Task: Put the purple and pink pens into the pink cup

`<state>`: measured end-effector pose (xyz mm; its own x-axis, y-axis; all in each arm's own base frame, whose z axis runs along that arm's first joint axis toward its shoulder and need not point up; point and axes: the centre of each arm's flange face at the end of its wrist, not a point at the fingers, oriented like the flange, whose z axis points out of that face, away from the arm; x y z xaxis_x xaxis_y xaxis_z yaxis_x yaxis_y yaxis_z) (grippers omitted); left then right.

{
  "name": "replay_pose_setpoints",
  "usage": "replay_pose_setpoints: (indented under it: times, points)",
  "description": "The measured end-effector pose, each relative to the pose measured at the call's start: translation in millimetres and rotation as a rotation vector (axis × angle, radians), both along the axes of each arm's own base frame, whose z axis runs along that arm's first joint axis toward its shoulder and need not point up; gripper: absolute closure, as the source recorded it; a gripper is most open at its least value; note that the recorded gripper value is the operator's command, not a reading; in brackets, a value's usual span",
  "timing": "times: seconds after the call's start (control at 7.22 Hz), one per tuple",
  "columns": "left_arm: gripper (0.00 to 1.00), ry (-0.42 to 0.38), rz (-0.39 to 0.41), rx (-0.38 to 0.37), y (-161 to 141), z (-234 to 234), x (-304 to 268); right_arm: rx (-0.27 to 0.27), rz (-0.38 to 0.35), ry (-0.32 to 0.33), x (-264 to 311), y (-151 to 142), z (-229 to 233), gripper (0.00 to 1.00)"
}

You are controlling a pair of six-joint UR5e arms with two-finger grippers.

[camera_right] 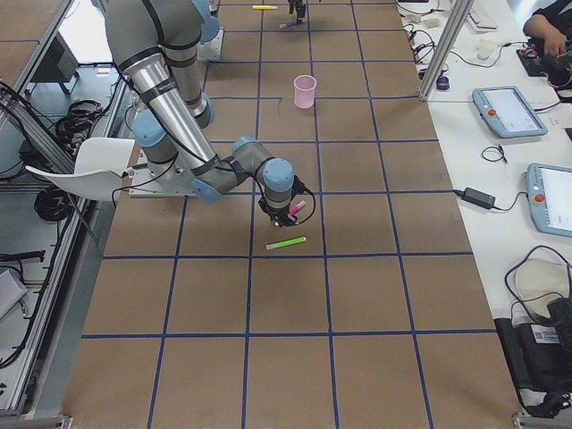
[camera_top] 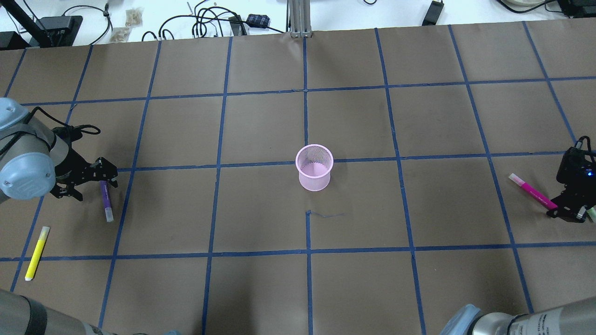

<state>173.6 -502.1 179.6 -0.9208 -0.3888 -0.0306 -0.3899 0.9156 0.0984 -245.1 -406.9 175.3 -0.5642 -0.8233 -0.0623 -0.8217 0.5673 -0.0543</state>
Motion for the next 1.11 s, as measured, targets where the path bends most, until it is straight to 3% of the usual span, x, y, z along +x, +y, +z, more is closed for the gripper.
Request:
replay_pose_setpoints:
  times: [0.14,0.42,0.55,0.97,1.11]
  points:
    - [0.60,-0.002,0.001,-0.003,-1,-1,0,-0.001,0.002,0.006,0,0,2,1.00]
    - [0.60,-0.003,-0.003,-0.005,-3,-1,0,-0.013,0.032,0.039,6,-10,15,1.00]
    - [0.60,-0.002,-0.002,-0.005,-4,-2,0,-0.023,0.082,0.094,17,-29,37,1.00]
    - [0.58,0.010,0.002,0.001,-6,-9,1,-0.024,0.336,0.279,115,-111,129,1.00]
    - [0.82,0.012,0.001,0.002,-6,-11,1,-0.038,0.421,0.315,162,-134,158,1.00]
